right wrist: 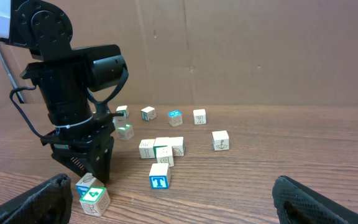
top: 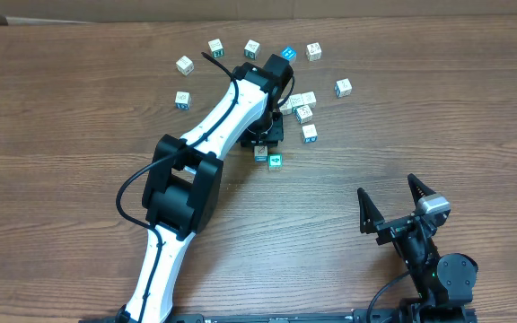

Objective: Form a circle

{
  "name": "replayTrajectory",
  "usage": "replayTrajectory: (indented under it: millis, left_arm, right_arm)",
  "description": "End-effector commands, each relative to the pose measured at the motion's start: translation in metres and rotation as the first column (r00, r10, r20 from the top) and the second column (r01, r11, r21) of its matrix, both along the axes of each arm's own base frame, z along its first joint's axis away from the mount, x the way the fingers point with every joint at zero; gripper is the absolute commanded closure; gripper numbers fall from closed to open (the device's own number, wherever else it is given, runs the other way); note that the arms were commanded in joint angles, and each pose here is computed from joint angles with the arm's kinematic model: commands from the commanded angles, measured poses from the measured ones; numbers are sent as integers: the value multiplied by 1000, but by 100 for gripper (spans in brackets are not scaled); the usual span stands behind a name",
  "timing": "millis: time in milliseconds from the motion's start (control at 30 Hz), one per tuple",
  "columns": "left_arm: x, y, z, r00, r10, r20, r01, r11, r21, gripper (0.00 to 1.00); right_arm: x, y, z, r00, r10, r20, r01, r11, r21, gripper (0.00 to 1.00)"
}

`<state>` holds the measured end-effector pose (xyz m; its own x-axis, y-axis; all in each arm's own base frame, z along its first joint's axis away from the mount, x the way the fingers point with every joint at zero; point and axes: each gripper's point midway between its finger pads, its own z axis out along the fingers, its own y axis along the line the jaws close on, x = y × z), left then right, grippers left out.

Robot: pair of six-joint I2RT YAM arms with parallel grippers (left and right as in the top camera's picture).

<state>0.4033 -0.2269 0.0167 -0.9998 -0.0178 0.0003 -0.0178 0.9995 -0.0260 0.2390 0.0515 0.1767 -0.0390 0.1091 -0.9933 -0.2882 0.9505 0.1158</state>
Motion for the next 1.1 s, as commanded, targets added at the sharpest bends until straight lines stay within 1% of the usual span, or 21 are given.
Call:
replayTrajectory:
  millis: [0, 67, 233, 467, 600, 767, 967, 1033, 1067]
  left_arm:
    - [2, 0, 15, 999, 2, 32, -2, 1000, -10, 69]
    - [2, -1, 15, 999, 4, 32, -3, 1000, -11, 72]
    - [2, -1, 15, 999, 10, 34, -9, 1000, -12, 75]
    - [4, -1, 15, 999, 10, 39, -10, 1000, -15, 75]
    - [3, -2, 15, 999, 17, 37, -16, 1000, -17, 68]
    - [4, -2, 15, 999, 18, 41, -17, 1000, -18, 67]
    - [4, -2, 15, 999, 18, 41, -17, 1000, -19, 62]
    - [5, -2, 16, 999, 19, 43, -18, 1000, -20, 62]
    - [6, -2, 18, 999, 19, 46, -18, 1000, -21, 61]
  right_arm:
    - [1, -2, -2, 1000, -10, 5, 10, 1000, -4, 0]
    - [1, -2, -2, 1000, -10, 5, 10, 1000, -4, 0]
    - [1, -2, -2, 1000, -10, 5, 10, 1000, -4, 0]
    - [1, -2, -2, 1000, -10, 5, 10, 1000, -4, 0]
    - [1, -2, -2, 1000, -10, 5, 10, 1000, -4, 0]
    - [1, -2, -2, 1000, -10, 5, 10, 1000, -4, 0]
    - [1, -2, -2, 1000, -10, 5, 10, 1000, -4, 0]
    - [1, -2, -2, 1000, -10, 6, 10, 1000, -4, 0]
    - [1, -2, -2, 1000, -10, 5, 10, 1000, -4, 0]
